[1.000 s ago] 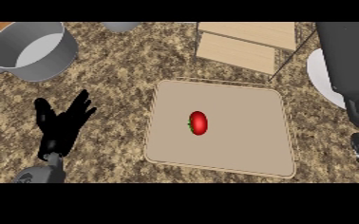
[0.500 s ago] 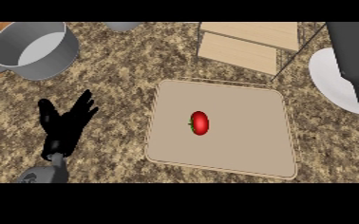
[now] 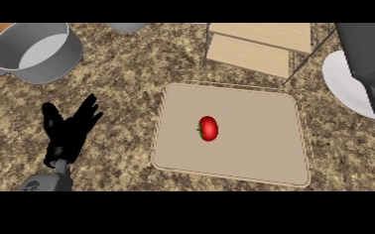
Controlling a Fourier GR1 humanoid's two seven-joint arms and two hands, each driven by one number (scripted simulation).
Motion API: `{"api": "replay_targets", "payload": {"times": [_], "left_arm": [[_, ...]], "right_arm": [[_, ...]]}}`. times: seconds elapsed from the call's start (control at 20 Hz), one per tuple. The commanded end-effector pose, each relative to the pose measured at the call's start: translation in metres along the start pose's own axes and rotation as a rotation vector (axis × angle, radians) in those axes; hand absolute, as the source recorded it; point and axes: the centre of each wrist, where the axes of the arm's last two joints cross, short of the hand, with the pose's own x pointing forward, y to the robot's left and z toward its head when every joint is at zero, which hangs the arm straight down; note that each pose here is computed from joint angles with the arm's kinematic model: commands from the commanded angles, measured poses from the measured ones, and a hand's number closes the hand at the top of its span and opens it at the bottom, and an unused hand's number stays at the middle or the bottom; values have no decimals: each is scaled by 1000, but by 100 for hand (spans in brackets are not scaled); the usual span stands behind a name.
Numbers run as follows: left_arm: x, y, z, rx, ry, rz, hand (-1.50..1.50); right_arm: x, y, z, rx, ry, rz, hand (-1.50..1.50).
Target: Pick the cupcake from the tray and place it in the tiered shelf
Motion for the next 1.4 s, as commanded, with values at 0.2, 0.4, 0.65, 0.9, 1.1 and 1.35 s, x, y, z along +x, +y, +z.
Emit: {"api": "replay_targets", "payload": {"times": [0.2, 0.4, 0.65, 0.9, 1.1, 1.35], "left_arm": [[-6, -17, 0, -19, 32, 4, 0], [-8, 1, 1, 11, 27, 13, 0], [-11, 3, 3, -7, 43, 8, 0], [-6, -1, -8, 2, 40, 25, 0], [-17, -9, 0, 9, 40, -1, 0], [-13, 10, 5, 3, 58, 25, 0]], "right_arm": [[-11, -15, -12, -45, 58, -49, 150], [-1, 5, 0, -104, 101, -227, -150], [9, -27, -4, -125, 106, -435, -150], [-4, -44, -9, -165, 116, -597, -150], [-16, -59, -13, -305, 172, -660, -150], [-59, -77, -17, -454, 237, -612, -150]]}}
